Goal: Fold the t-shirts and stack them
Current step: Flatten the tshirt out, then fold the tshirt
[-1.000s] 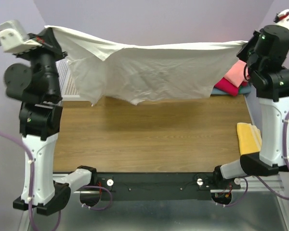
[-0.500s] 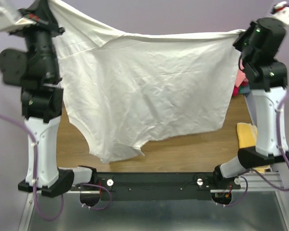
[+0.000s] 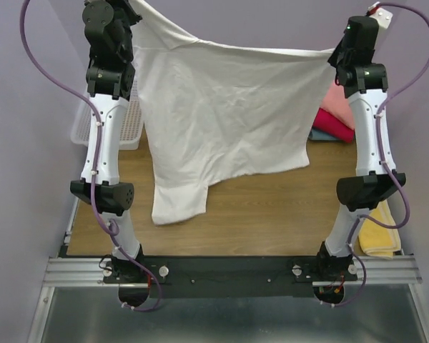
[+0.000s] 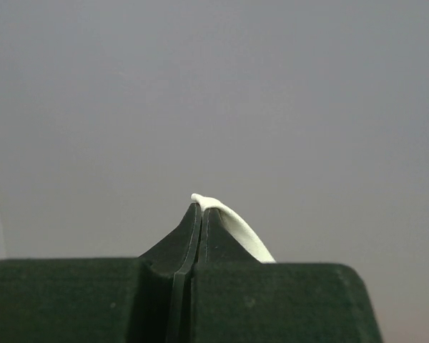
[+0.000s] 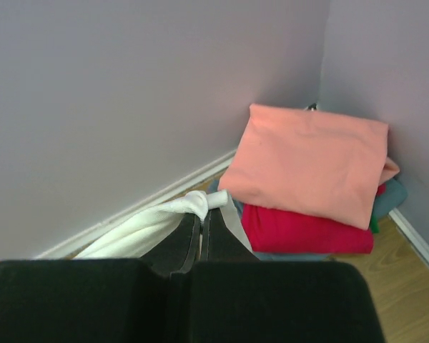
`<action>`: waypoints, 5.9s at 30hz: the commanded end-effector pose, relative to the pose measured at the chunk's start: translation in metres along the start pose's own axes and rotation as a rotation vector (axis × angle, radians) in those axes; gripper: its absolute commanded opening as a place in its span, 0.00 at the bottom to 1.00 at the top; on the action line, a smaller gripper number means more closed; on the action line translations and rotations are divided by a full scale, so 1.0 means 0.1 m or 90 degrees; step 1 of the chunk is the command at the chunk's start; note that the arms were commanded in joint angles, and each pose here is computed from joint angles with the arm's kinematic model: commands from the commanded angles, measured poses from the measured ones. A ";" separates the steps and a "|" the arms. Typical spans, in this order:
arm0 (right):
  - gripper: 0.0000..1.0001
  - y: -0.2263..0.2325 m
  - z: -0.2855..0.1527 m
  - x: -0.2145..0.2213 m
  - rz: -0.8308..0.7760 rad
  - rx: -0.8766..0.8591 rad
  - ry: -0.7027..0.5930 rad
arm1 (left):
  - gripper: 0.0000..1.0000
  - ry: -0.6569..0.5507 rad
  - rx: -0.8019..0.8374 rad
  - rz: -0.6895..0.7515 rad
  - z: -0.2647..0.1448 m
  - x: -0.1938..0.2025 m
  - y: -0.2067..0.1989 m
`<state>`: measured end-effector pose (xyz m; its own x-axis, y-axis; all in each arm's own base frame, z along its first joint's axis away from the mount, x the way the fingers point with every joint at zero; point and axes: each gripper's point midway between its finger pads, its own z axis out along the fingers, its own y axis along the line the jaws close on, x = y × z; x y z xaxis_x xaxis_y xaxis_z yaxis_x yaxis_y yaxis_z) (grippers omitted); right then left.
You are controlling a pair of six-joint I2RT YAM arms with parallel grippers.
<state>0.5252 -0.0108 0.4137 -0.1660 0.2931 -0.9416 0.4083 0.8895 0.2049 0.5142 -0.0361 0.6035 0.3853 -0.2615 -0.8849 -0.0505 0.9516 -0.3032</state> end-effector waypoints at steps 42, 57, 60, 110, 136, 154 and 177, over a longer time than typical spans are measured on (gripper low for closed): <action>0.01 -1.83 -1.55 3.41 0.053 0.288 0.512 | 0.00 0.702 -0.228 -0.082 -4.24 2.63 1.50; 0.01 -2.16 -1.94 3.35 0.087 0.393 0.475 | 0.00 0.662 -0.295 -0.131 -4.66 2.27 1.62; 0.01 -2.22 -2.00 3.24 0.093 0.399 0.440 | 0.00 0.662 -0.284 -0.127 -4.67 2.26 1.61; 0.01 -1.59 -0.95 3.59 0.063 0.266 0.503 | 0.00 0.596 -0.220 -0.030 -3.16 2.70 1.41; 0.01 -1.31 -0.25 3.61 0.041 0.241 0.505 | 0.00 0.655 -0.227 0.037 -2.68 3.38 1.32; 0.68 -0.93 0.38 2.91 -0.021 0.160 0.418 | 0.60 0.631 -0.213 0.100 -1.67 3.70 1.14; 0.66 -1.14 -0.87 3.51 0.001 0.063 0.591 | 0.63 0.845 -0.219 0.069 -3.81 3.59 1.16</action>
<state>0.3656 0.0083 0.0945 -0.7632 0.4916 -0.4193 0.4984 0.8609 0.1022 0.3348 -0.0846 0.1474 -0.7301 -0.2742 -0.6259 -0.2600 0.9585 -0.1166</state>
